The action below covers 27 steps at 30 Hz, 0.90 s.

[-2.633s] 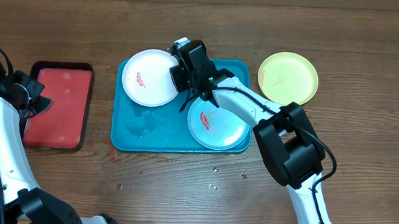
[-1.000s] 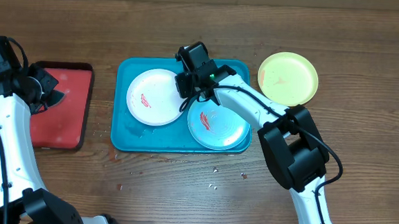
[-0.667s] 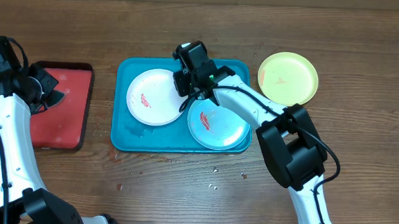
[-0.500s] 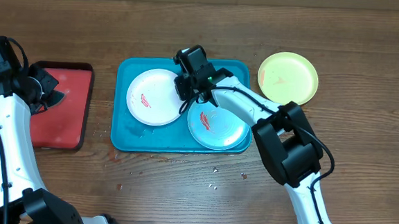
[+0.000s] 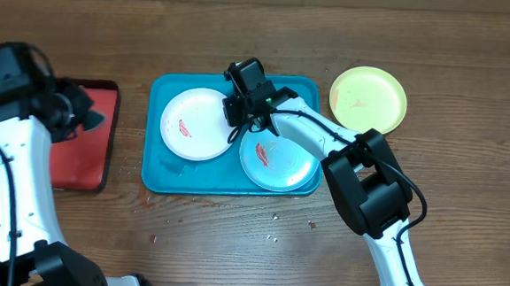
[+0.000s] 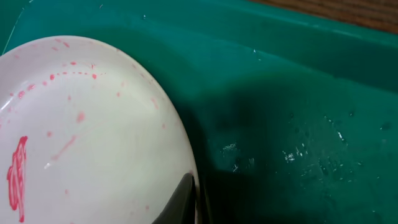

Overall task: Clean dirty plates on tray and stack at the side
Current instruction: 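Scrub the white plate with the sponge in the left gripper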

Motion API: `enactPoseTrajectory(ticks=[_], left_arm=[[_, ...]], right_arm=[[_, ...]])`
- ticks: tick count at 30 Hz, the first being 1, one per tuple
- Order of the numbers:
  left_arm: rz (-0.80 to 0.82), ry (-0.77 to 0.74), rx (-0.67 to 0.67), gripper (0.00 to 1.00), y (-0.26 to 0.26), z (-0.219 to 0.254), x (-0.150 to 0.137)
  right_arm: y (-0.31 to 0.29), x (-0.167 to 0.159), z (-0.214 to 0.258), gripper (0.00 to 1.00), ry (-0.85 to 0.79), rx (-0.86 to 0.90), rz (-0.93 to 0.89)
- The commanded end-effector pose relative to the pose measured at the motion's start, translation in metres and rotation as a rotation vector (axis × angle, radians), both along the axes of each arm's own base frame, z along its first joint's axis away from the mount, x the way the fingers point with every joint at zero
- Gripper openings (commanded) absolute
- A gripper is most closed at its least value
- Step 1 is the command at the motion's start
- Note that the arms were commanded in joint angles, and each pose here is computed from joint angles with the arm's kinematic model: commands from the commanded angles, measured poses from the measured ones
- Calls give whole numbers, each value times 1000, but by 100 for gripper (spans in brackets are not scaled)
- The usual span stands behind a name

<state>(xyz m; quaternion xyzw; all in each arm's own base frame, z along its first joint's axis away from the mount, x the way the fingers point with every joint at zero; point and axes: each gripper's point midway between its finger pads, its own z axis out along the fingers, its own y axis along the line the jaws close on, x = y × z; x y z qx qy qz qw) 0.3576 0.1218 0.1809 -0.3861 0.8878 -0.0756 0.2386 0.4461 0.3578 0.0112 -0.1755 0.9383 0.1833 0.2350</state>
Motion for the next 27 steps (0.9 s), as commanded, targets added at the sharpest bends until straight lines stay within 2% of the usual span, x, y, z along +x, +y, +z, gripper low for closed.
enactPoseTrajectory(ticks=[1, 8, 21, 27], left_arm=[[-132, 31, -37, 4, -41, -16, 9], [-326, 111, -55, 4, -112, -66, 38], [-535, 120, -63, 4, -200, -164, 85], [-510, 127, -14, 5, -190, -182, 93]], right_arm=[[-6, -4, -19, 4, 75, 2, -95], [-13, -13, -25, 4, 171, 18, -215], [-10, -16, -25, 4, 195, 38, -224], [-12, -18, -27, 4, 204, 28, -225]])
